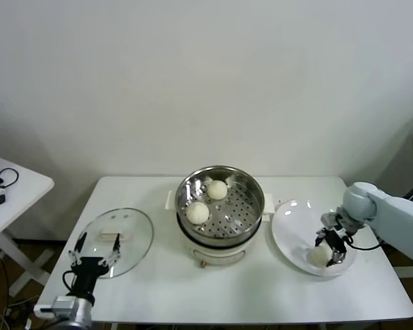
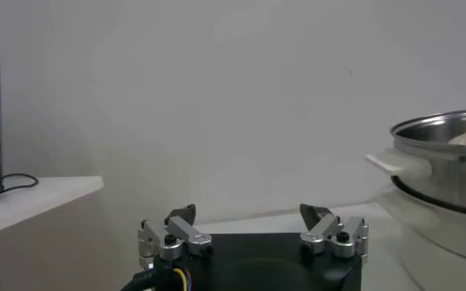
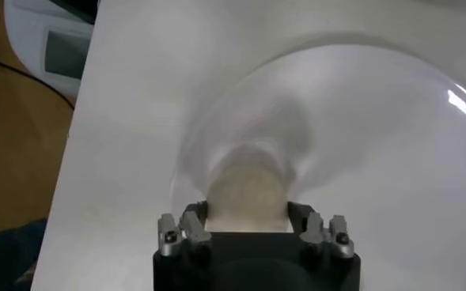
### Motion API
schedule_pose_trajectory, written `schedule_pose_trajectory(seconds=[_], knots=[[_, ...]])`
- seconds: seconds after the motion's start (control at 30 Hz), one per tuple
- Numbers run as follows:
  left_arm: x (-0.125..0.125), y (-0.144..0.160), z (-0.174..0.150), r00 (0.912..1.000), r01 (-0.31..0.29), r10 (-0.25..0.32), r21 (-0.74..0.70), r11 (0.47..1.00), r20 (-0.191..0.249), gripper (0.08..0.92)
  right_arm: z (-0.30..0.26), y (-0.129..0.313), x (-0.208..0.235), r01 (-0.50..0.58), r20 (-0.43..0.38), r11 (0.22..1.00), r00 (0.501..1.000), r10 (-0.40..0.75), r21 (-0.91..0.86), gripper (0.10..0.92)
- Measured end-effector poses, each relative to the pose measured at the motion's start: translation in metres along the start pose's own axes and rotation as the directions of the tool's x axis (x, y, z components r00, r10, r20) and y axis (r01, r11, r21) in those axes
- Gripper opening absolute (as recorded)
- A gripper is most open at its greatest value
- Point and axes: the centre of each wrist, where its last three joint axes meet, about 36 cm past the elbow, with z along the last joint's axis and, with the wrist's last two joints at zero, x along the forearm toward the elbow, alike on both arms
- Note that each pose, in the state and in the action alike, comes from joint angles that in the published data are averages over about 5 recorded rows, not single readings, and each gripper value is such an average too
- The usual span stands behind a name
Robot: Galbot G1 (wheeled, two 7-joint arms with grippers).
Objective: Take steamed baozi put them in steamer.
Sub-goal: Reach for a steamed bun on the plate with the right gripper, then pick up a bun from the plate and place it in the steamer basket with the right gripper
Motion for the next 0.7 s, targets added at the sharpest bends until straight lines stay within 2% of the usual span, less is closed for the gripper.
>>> schedule_pose_trajectory(seconds=[0.2, 0.37, 0.53, 0.7], knots=[[0.0, 0.0, -0.001, 1.0, 0.0, 0.0, 0.0, 1.0, 0.003, 0.823, -0.002, -0.003, 0.014, -0.022, 0.009, 1.0, 1.0, 0.021, 0.02, 0.634], [0.0, 0.001, -0.003, 1.0, -0.002, 0.002, -0.002, 1.0, 0.005, 0.823, -0.011, -0.011, 0.042, -0.054, 0.015, 0.995, 0.998, 0.053, 0.086, 0.636], [0.001, 0.0, -0.004, 0.9999, -0.013, 0.013, -0.01, 1.0, 0.004, 0.823, -0.033, -0.03, 0.095, -0.113, -0.007, 0.965, 0.993, 0.118, 0.237, 0.636], [0.001, -0.002, -0.005, 0.9998, -0.021, 0.021, -0.012, 1.0, 0.005, 0.823, -0.067, -0.047, 0.167, -0.174, -0.048, 0.886, 0.975, 0.216, 0.431, 0.636]])
